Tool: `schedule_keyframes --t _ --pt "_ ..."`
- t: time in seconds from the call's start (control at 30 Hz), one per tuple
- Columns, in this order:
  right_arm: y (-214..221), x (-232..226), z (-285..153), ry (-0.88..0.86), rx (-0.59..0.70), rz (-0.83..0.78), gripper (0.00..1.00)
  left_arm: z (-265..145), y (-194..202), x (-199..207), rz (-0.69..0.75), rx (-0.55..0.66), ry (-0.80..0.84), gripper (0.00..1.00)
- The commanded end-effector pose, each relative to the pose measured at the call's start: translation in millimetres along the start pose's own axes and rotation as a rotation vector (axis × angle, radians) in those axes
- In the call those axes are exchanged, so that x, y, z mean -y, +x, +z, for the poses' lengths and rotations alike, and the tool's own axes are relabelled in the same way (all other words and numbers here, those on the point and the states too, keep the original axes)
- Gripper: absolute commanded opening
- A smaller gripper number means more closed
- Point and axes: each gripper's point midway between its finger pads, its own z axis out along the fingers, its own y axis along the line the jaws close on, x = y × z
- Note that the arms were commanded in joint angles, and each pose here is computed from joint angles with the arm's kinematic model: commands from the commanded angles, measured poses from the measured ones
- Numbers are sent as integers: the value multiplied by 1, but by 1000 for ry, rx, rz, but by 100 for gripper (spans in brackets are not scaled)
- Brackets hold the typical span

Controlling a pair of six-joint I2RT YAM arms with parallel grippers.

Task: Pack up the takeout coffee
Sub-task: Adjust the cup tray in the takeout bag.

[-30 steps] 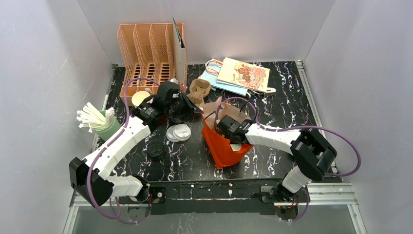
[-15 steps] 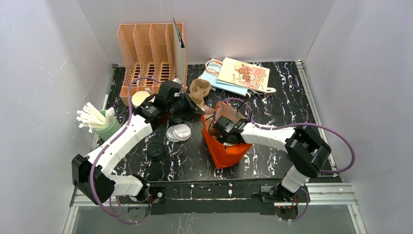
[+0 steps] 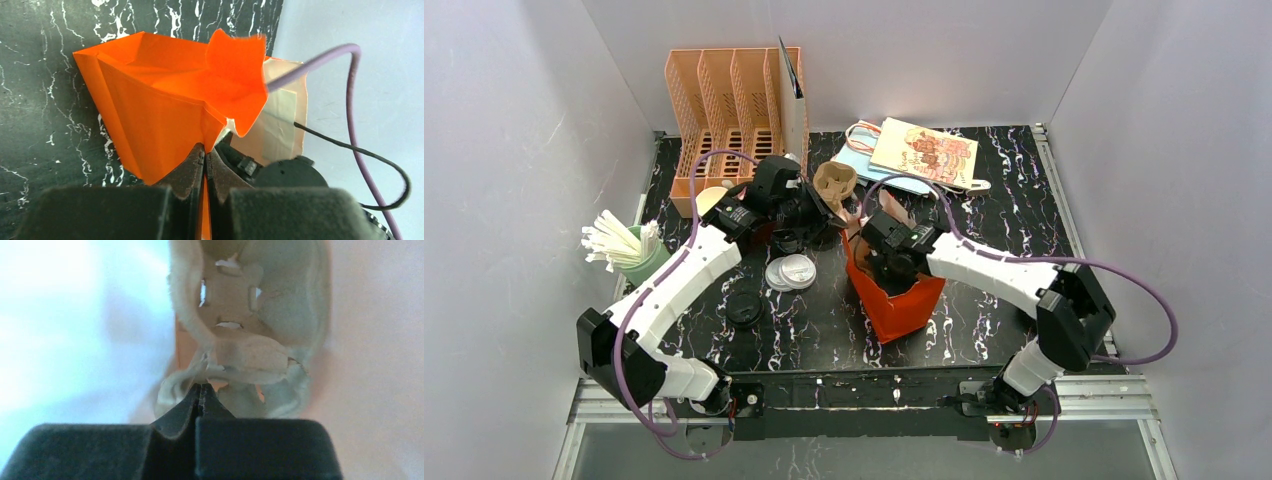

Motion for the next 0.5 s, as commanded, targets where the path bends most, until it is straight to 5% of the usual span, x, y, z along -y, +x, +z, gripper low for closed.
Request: schedule_keyframes --t 0.0,0.47 --pt "-26 -8 -45 -39 128 -15 1 -12 -1 19 -13 -3 44 0" --pt "-92 -9 -162 -93 596 -87 1 -45 -14 80 327 72 312 0"
